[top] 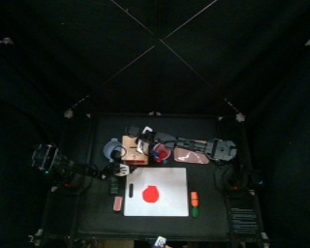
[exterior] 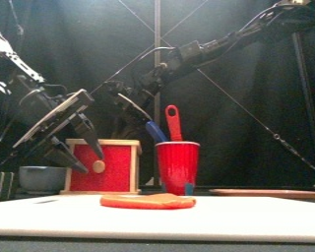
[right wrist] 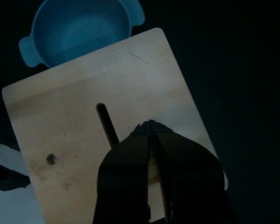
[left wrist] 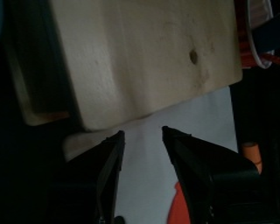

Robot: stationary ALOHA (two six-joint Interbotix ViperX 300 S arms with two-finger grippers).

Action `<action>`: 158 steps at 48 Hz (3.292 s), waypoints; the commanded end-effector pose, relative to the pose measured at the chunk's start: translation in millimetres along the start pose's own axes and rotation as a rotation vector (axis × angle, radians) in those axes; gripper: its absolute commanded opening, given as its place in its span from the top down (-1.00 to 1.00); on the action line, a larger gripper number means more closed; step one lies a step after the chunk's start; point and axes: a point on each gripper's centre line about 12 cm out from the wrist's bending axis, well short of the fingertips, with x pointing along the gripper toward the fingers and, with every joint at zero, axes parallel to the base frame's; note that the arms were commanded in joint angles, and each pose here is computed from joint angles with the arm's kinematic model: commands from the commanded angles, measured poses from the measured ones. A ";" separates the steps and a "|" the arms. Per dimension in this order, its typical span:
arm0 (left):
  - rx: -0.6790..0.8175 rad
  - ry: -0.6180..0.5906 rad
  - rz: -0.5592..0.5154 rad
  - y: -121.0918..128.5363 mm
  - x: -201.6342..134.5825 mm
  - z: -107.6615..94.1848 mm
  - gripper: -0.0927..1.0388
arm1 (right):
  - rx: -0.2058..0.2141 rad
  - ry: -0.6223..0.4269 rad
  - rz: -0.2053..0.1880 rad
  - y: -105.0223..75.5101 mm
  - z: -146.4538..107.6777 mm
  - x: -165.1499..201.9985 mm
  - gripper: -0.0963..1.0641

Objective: Get the cutter from the drawer then cut the dough then place the extra dough in the bowl
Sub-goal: Open the drawer

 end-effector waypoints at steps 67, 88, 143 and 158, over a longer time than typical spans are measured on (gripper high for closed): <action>-0.053 0.041 -0.028 -23.7 -1.0 -18.1 -0.06 | -0.019 -0.017 -0.014 -1.0 11.7 -6.8 0.78; -0.052 0.095 -0.055 -30.5 -15.4 -37.8 -0.06 | -0.016 -0.014 -0.013 -0.1 10.8 -5.3 0.78; -0.057 0.175 -0.036 -31.9 -27.9 -75.2 -0.07 | -0.007 0.001 -0.008 0.5 5.9 0.3 0.78; -0.064 0.176 -0.011 -24.3 -28.5 -76.1 -0.25 | -0.010 0.011 -0.011 0.2 2.6 2.4 0.78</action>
